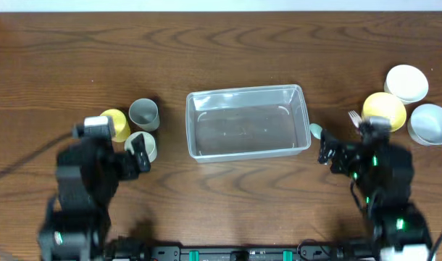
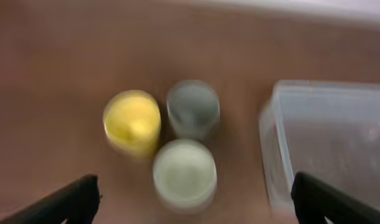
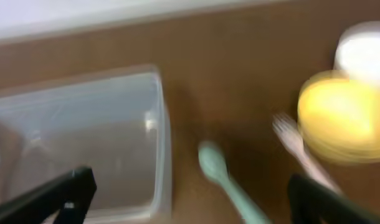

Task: Pack container
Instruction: 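Move the left gripper to the white cup and grasp it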

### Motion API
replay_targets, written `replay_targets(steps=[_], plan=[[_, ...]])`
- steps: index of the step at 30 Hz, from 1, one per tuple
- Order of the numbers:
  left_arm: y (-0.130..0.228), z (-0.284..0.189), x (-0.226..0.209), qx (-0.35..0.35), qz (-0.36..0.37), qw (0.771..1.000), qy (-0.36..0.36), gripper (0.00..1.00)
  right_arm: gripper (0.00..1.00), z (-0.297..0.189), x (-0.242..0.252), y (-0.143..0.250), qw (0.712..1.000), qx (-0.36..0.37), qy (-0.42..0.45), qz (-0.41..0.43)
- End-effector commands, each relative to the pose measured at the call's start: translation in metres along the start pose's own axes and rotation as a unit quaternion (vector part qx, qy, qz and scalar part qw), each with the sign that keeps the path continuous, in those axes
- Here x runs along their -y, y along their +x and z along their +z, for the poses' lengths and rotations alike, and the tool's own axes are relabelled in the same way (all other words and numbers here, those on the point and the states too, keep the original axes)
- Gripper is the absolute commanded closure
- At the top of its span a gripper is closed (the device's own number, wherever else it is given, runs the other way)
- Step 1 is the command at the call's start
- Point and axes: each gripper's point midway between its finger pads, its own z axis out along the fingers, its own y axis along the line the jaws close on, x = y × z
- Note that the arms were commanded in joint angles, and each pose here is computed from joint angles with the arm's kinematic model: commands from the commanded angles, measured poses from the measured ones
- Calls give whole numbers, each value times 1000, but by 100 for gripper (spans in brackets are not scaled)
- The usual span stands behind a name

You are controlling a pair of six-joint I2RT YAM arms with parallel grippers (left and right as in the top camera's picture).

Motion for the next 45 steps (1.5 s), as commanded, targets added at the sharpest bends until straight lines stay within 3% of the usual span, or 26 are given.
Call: replay_targets(steps=[1, 5, 13, 15, 22, 34, 38, 45], plan=[[-16, 5, 9, -81, -11, 997, 8, 2, 1, 10, -4, -9, 997, -82, 10, -2], [-20, 19, 9, -178, -13, 984, -7, 2, 1, 25, 1, -7, 981, -190, 31, 13], [4, 64, 21, -280, -27, 960, 20, 1, 1, 60, 15, 21, 956, -287, 66, -2], [14, 73, 22, -307, -29, 951, 20, 5, 1, 66, 18, 29, 950, -306, 70, -1], [55, 100, 20, -406, -29, 914, 5, 13, 1, 81, 23, 50, 935, -346, 78, 0], [123, 140, 11, -520, -34, 853, -17, 14, 1, 86, 25, 57, 930, -359, 82, 0], [135, 146, 9, -540, -35, 841, -21, 28, 1, 86, 25, 57, 929, -361, 82, 0], [133, 146, 9, -536, -35, 843, -20, 48, 2, 85, 32, 50, 933, -346, 102, -8]])
